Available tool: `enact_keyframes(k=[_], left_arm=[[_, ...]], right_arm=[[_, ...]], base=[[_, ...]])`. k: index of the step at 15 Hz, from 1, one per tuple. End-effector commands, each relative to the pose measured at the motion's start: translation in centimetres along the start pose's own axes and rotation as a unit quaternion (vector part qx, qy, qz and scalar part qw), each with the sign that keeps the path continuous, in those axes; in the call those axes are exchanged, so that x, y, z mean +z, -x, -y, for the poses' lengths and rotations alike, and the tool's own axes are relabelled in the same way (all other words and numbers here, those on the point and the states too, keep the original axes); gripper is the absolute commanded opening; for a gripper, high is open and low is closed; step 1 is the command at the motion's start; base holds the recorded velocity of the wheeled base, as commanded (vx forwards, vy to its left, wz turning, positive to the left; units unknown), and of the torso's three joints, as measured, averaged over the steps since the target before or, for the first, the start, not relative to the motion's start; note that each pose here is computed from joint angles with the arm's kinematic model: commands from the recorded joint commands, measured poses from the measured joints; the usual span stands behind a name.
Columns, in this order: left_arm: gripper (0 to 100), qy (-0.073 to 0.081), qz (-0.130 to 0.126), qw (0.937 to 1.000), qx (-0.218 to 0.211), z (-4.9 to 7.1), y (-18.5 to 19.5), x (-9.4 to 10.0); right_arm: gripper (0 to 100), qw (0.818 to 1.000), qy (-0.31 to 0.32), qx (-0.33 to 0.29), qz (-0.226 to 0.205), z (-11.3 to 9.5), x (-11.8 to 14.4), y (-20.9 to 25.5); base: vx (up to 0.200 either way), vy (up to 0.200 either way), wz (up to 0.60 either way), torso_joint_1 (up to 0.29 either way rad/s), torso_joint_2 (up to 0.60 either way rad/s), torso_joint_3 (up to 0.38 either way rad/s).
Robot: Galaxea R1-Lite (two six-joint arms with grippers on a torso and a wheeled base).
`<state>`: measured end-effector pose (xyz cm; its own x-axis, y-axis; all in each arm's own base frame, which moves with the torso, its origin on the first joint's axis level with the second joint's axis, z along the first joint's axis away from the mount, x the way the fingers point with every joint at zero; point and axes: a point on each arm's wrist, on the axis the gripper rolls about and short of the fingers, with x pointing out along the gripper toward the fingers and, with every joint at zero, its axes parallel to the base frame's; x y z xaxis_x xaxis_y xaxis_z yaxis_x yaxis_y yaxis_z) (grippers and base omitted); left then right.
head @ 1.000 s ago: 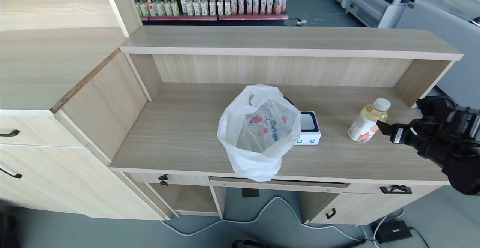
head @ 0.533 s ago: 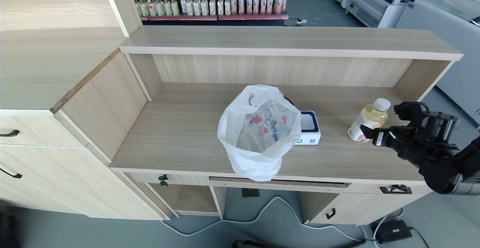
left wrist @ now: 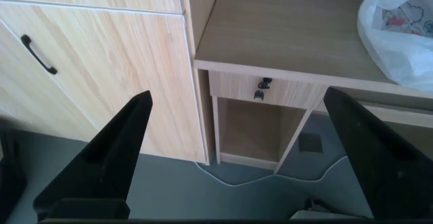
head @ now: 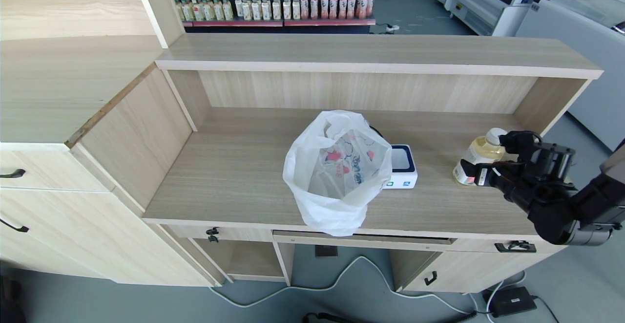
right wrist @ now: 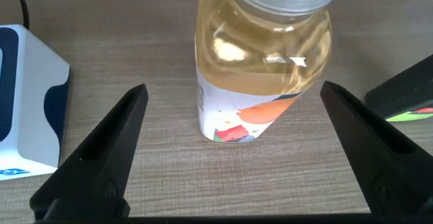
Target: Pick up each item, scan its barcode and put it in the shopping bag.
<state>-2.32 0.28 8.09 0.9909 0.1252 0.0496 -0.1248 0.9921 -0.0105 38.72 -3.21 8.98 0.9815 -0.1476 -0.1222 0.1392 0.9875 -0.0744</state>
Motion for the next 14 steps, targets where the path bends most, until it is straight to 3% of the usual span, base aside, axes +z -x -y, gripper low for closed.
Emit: enact_keyframes(k=[1,14], left_arm=[[100,0.000,0.000,1.0000,0.000,0.0,0.0,0.0],[100,0.000,0.000,1.0000,0.000,0.0,0.0,0.0]], right_arm=[[100,1.000,0.000,0.006,0.007,-0.5,0.1,-0.6],[100,1.000,0.021,0.009,0.013,-1.6,-1.5,-3.8]], base=[[0.000,0.000,0.00,0.000,0.00,0.000],[0.000,0.000,0.00,0.000,0.00,0.000]])
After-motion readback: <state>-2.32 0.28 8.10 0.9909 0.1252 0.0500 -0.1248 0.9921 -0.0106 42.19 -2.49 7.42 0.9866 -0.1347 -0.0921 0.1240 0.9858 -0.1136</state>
